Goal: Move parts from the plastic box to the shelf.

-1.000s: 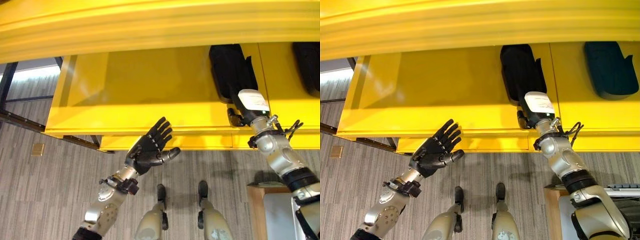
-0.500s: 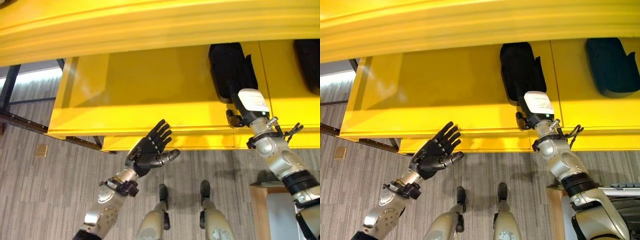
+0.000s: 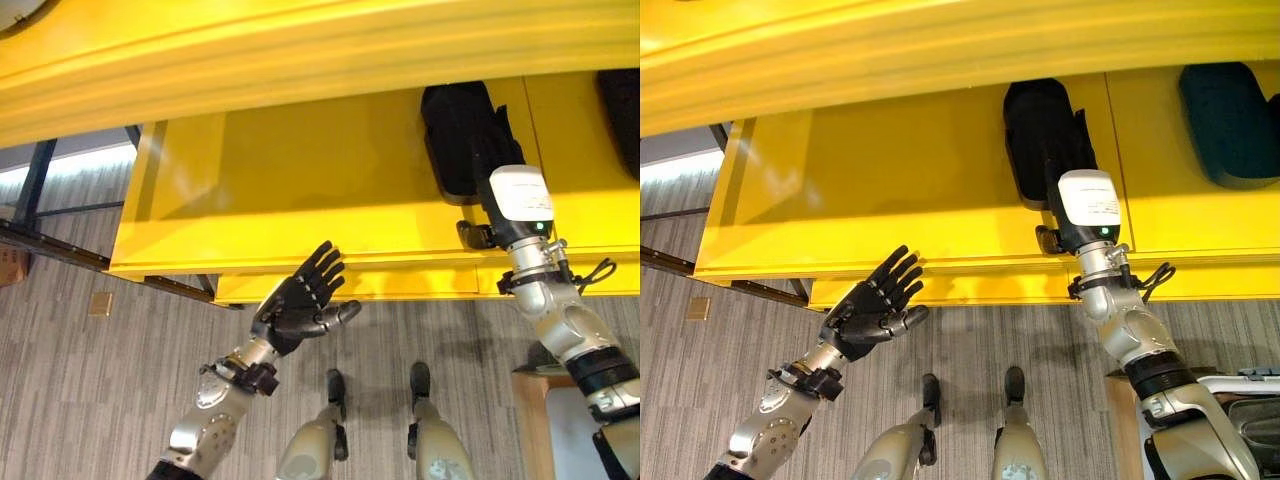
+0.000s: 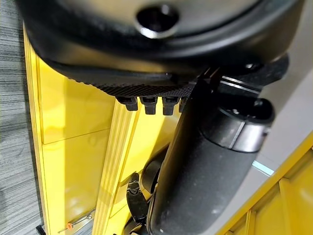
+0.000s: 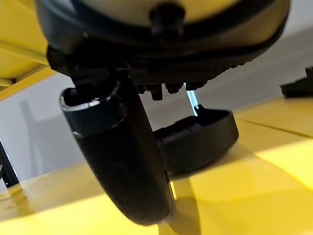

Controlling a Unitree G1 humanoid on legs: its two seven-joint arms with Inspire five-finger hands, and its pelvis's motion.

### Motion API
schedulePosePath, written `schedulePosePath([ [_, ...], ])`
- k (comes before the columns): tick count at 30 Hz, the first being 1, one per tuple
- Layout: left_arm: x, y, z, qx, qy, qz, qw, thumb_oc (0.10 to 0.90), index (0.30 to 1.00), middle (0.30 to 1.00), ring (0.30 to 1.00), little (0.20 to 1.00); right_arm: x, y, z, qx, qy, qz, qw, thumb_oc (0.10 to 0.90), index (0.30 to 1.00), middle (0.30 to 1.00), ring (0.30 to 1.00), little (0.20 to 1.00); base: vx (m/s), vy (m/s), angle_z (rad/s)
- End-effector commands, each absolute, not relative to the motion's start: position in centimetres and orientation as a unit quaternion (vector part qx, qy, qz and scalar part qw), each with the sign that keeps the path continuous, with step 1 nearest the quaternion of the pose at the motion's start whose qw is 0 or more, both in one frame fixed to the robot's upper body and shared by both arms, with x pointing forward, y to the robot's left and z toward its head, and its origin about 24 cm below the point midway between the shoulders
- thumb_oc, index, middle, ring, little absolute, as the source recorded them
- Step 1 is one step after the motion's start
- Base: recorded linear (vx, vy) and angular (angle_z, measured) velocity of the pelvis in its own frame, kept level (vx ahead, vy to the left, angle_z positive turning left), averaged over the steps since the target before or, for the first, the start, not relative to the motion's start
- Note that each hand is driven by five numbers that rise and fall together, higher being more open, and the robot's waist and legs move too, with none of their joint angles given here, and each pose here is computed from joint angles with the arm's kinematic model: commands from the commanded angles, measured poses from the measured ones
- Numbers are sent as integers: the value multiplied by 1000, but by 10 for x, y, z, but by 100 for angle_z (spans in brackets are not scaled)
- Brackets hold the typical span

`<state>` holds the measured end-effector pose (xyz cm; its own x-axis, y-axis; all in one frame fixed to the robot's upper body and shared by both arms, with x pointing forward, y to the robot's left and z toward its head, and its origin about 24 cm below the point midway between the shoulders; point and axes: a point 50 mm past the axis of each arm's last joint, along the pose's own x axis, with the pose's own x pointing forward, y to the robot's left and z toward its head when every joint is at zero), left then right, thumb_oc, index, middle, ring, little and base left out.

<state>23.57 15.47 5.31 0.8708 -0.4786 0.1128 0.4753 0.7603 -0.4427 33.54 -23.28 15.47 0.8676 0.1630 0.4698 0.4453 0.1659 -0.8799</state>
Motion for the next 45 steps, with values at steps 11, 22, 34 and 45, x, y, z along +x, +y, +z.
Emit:
schedulePosePath([
  [11, 225, 138, 82, -288, -91, -289, 908, 900, 1000, 1000, 1000, 1000, 309, -197, 208, -530, -464, -127, 698, 900, 1000, 1000, 1000, 1000, 11, 11, 0],
  [22, 220, 133, 78, -307, -89, -274, 907, 900, 1000, 1000, 1000, 1000, 300, -228, 201, -476, -434, -283, 711, 900, 1000, 1000, 1000, 1000, 23, 31, 0],
  [34, 215, 131, 73, -320, -90, -268, 904, 900, 1000, 1000, 1000, 1000, 299, -238, 186, -445, -389, -288, 754, 900, 1000, 1000, 1000, 1000, 4, 17, -4],
  [45, 207, 133, 64, -319, -94, -257, 908, 900, 1000, 1000, 1000, 1000, 278, -227, 146, -391, -352, -261, 810, 900, 1000, 1000, 1000, 1000, -11, 35, 1],
])
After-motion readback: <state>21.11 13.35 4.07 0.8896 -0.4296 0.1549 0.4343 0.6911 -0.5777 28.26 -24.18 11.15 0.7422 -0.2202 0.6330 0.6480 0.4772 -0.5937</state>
